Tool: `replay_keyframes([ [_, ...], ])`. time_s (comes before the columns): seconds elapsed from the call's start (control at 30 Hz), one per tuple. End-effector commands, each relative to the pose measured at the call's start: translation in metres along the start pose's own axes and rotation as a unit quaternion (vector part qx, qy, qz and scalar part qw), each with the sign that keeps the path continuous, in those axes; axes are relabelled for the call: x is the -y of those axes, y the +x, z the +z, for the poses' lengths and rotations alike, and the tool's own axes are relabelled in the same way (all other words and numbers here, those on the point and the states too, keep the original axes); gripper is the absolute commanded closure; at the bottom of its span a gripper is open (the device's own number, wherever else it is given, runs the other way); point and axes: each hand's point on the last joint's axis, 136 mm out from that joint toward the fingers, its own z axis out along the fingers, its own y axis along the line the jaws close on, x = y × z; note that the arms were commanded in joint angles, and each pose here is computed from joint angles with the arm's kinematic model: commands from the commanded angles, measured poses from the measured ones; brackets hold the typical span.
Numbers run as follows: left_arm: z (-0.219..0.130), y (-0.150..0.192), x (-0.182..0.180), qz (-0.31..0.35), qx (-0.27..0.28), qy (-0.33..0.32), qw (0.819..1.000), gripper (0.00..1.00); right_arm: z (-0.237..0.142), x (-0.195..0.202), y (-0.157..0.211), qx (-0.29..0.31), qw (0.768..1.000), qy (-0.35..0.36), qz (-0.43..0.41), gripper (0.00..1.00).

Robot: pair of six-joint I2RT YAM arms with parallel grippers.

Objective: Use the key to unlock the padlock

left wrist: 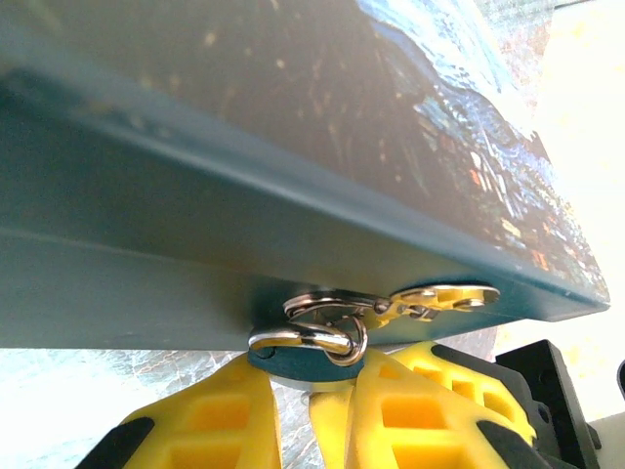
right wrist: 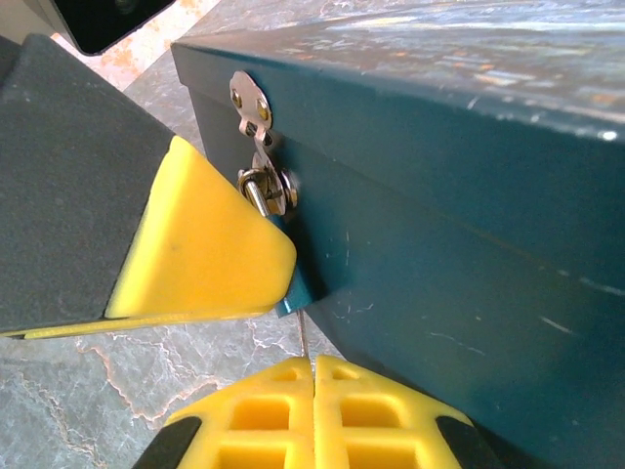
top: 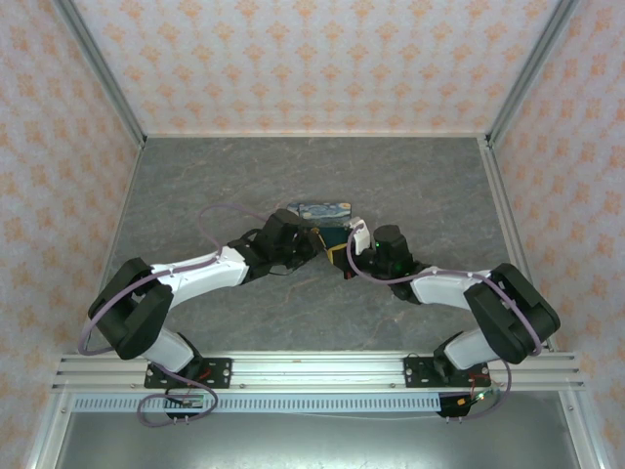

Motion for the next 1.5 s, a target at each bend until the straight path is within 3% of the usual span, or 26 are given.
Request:
replay_keyframes([
  [0.0, -0.001, 0.009, 0.016, 0.027, -0.019, 0.020, 0.999, 0.83, -0.007, 0.003, -0.039, 0.052, 0.998, 0.013, -0.034, 1.00],
  [0.9, 0.000, 0.001, 0.021, 0.000, 0.000, 0.023, 1.000, 0.84, -0.008, 0.012, -0.015, 0.020, 0.998, 0.030, -0.043, 1.00],
  [1.47, 0.004, 0.002, 0.018, -0.002, -0.001, 0.020, 1.000, 0.84, -0.004, 0.001, -0.019, 0.026, 0.999, 0.009, -0.044, 1.00],
])
